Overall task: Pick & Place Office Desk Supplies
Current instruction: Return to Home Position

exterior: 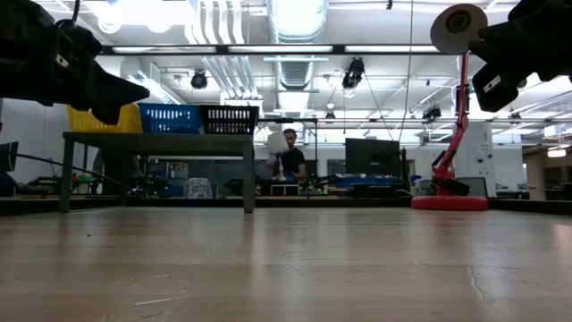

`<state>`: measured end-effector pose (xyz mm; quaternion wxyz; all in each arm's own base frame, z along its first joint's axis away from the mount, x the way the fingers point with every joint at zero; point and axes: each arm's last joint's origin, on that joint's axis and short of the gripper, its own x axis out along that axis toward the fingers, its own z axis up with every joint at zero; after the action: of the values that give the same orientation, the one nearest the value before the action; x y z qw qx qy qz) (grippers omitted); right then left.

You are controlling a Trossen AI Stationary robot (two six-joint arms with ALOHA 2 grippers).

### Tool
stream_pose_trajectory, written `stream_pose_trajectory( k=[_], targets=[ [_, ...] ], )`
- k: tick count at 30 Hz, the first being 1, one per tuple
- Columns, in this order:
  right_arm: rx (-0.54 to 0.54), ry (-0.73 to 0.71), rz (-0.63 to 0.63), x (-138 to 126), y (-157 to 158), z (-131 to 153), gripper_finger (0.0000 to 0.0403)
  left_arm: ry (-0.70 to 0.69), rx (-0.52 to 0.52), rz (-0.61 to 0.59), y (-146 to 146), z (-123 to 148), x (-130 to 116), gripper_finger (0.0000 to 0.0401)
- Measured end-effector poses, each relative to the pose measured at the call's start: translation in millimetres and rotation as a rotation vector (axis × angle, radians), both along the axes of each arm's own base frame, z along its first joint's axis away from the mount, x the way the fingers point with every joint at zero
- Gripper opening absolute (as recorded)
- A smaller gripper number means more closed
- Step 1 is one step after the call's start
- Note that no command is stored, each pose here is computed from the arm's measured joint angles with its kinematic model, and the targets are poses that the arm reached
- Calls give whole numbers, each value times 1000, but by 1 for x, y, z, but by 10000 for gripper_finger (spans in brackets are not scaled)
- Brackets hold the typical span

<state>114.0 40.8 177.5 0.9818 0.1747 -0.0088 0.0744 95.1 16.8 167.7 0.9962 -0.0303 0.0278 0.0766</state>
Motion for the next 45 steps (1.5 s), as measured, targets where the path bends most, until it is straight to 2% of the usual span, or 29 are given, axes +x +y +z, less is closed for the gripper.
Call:
stream_pose_trajectory(
  k=[45],
  targets=[
    [0,0,0,0,0,0,68,0,0,0,0,0,0,1]
  ],
)
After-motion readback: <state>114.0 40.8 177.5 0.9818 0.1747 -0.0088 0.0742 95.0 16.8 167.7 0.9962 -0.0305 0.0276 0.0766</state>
